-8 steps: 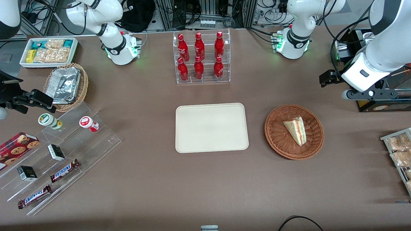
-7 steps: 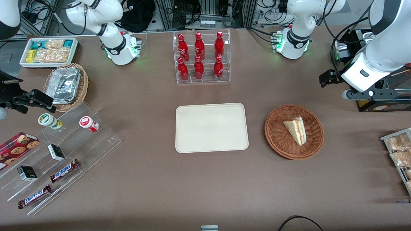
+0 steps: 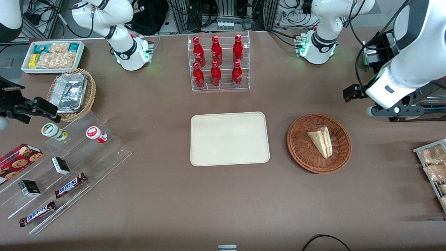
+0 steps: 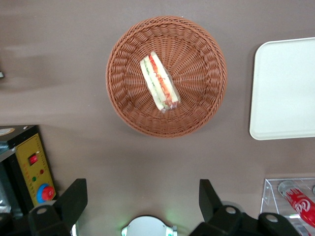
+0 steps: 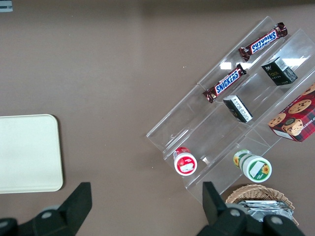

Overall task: Place sandwich from basket to tray
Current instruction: 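Move the left gripper down over the wrapped sandwich in the wicker basket, then close the left gripper on the sandwich's wrapped end, then lift the sandwich and carry it over the cream tray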

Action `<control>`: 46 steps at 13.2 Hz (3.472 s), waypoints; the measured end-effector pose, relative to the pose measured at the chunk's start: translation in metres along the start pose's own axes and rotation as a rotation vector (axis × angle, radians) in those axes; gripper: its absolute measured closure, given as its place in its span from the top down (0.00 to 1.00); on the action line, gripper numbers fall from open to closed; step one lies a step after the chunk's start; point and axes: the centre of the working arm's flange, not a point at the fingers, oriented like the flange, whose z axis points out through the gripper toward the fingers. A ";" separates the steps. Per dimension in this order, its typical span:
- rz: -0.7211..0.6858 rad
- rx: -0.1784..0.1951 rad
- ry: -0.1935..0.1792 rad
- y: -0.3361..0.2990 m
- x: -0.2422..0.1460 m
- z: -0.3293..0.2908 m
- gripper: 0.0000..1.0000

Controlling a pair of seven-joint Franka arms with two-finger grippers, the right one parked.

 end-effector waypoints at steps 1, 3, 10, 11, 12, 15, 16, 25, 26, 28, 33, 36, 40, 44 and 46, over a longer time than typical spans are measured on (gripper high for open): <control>0.002 0.000 -0.004 0.001 0.006 0.019 1.00; 0.005 -0.003 0.006 0.004 0.016 0.061 1.00; -0.032 -0.025 0.121 0.013 0.019 0.181 1.00; -0.047 -0.030 0.135 0.013 0.018 0.195 1.00; -0.075 -0.035 0.140 0.014 0.018 0.206 1.00; -0.253 -0.057 0.141 0.015 0.024 0.225 1.00; -0.329 -0.065 0.138 0.016 0.026 0.230 1.00; -0.614 -0.089 0.094 0.019 0.030 0.281 0.95; -0.617 -0.088 0.089 0.019 0.031 0.285 0.93; -0.618 -0.088 0.086 0.019 0.031 0.287 0.71; -0.619 -0.083 0.082 0.018 0.038 0.270 0.26; -0.588 -0.054 0.035 0.020 0.051 0.224 0.20; -0.409 -0.046 0.050 0.068 0.059 0.183 0.17; -0.244 -0.028 0.040 0.166 0.049 0.197 0.14; -0.195 -0.026 0.035 0.209 0.048 0.206 0.14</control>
